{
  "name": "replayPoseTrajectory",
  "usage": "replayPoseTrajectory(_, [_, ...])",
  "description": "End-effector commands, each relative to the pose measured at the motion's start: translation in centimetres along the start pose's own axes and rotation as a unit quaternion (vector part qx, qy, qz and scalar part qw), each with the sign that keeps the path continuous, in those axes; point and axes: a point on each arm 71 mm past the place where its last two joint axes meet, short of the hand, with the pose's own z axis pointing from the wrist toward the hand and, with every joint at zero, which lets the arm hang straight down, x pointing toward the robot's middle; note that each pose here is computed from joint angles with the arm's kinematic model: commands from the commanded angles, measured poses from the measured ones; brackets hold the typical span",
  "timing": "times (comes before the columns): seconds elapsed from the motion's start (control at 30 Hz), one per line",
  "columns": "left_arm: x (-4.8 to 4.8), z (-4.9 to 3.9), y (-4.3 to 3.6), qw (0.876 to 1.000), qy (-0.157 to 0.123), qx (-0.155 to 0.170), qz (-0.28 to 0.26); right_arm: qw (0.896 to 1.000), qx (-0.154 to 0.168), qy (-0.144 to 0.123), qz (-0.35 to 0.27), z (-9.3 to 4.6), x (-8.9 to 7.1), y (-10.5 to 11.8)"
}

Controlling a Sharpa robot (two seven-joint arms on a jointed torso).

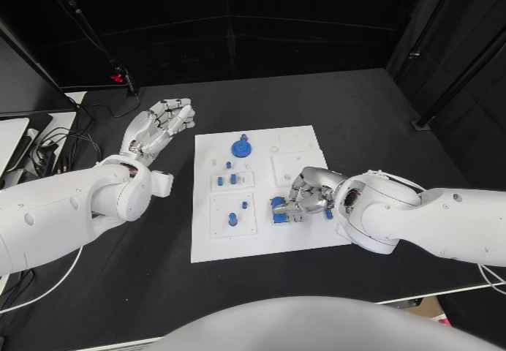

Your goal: Assemble the parts on the task board

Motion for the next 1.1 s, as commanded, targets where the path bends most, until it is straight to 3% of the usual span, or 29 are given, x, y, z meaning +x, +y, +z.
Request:
replayPoseTrajectory(0.03, [0.08,0.06,-0.35,1.0,0.004,0.019,-0.003,1.0,0.003,0.006,-0.022,0.2,0.13,0.09])
replayPoseTrajectory(0.47, [0.11,0.07,-0.33,1.0,0.004,0.018,-0.003,0.999,0.004,0.006,-0.037,0.73,0.27,0.31])
replayPoseTrajectory(1.1, [0.19,0.15,-0.3,1.0,0.005,0.018,-0.004,0.999,-0.018,-0.018,-0.021,0.19,-0.1,0.51])
